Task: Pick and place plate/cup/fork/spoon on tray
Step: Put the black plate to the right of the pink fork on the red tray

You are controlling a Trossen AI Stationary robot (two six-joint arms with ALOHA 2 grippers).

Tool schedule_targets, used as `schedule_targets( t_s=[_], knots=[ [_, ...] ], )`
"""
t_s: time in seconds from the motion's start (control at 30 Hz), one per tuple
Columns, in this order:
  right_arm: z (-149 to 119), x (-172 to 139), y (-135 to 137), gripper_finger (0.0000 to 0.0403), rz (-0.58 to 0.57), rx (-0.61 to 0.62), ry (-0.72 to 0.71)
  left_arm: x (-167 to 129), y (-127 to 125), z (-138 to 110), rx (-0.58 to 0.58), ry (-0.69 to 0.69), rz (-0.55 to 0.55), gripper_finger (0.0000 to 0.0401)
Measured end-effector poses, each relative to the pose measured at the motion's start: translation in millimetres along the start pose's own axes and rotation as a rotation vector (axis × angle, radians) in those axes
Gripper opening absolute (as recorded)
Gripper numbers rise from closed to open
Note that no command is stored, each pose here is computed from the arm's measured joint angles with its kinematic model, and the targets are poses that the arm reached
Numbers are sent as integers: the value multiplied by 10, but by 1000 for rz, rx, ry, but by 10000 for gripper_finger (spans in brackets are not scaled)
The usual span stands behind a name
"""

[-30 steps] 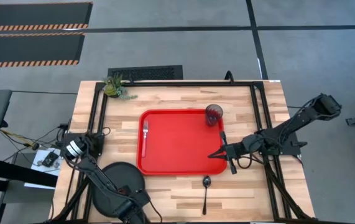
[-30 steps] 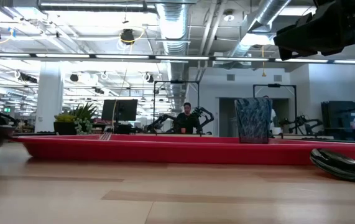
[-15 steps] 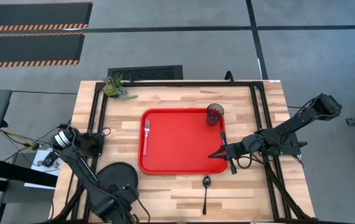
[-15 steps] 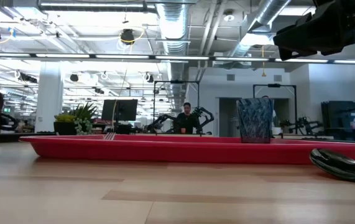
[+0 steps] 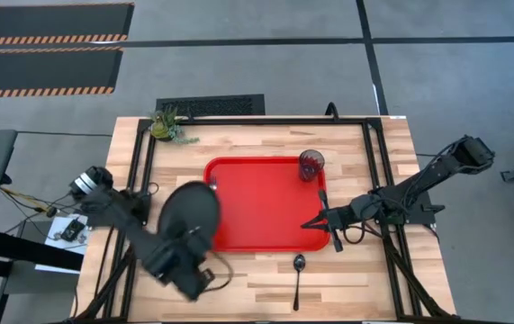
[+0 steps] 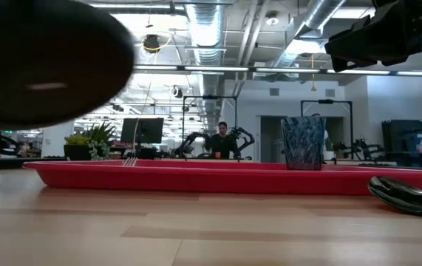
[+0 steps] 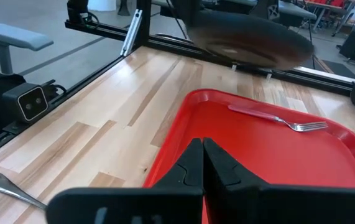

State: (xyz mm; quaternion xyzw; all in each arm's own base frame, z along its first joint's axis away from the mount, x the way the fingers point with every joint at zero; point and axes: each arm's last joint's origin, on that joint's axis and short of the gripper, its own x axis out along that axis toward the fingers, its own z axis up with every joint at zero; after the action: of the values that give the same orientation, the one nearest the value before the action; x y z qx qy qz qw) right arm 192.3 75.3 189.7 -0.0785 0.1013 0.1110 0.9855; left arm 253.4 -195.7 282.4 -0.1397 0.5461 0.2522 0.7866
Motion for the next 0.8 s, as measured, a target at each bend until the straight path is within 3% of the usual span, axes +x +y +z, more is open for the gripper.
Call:
schedule_targets(
  t_s=[0.2,0.37,0.5,0.67,0.8],
  knots=[
    [-1,0,-1,11,0,0,0,197,36,547,209,-115,-78,0],
    [-2,-4,16,11,7,-3,3,329,58,944,313,-226,-152,0],
    [25,-77,101,11,-4,-17,6,496,56,1116,377,-240,-170,0],
    [43,-201,212,11,-83,-32,26,730,0,1187,439,-209,-162,0],
    [75,-255,292,11,-76,-42,5,845,-121,1259,456,-209,-190,0]
  ],
)
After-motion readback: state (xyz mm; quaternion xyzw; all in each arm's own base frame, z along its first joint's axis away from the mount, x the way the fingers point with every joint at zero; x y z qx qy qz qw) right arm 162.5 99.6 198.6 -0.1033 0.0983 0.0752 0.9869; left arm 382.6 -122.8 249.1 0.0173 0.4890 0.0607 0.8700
